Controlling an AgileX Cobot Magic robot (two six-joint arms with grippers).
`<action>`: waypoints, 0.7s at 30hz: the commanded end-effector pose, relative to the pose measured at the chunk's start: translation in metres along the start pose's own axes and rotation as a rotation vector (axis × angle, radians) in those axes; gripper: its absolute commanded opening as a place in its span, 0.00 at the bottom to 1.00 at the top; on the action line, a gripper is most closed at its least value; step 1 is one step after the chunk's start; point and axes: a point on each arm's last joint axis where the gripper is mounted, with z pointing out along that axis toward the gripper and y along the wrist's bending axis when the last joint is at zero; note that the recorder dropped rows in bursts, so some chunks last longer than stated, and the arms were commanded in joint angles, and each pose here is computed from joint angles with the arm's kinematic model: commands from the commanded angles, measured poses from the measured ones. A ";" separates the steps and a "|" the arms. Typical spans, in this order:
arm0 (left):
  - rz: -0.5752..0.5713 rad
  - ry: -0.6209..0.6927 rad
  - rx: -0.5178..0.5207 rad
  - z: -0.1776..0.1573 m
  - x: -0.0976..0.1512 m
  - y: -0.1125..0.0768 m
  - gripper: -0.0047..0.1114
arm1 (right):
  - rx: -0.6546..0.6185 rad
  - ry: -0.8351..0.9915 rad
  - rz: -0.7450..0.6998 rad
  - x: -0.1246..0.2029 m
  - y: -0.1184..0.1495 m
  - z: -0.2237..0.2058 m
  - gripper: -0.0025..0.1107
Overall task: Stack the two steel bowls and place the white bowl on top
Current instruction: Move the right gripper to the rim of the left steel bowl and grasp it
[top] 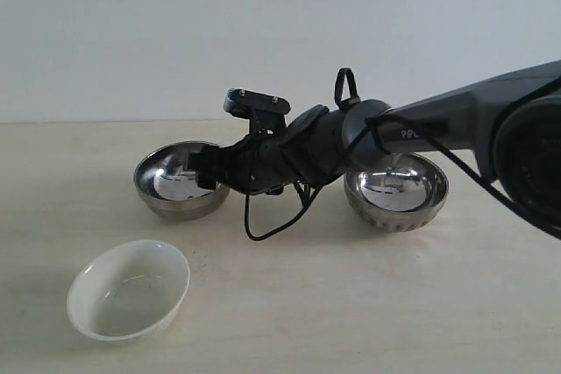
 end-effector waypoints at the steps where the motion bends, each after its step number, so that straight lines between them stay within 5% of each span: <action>1: 0.001 0.001 -0.002 0.000 0.001 0.000 0.32 | -0.005 0.007 0.024 0.002 -0.001 0.008 0.61; 6: 0.001 0.001 -0.002 0.000 0.001 0.000 0.32 | 0.006 -0.007 0.063 0.001 -0.002 0.008 0.45; 12: 0.001 0.001 -0.002 0.000 0.001 0.000 0.32 | 0.002 -0.002 0.059 0.001 -0.001 0.008 0.03; 21: 0.001 0.001 -0.002 0.000 0.001 0.000 0.32 | -0.025 -0.040 0.048 -0.015 0.009 -0.007 0.02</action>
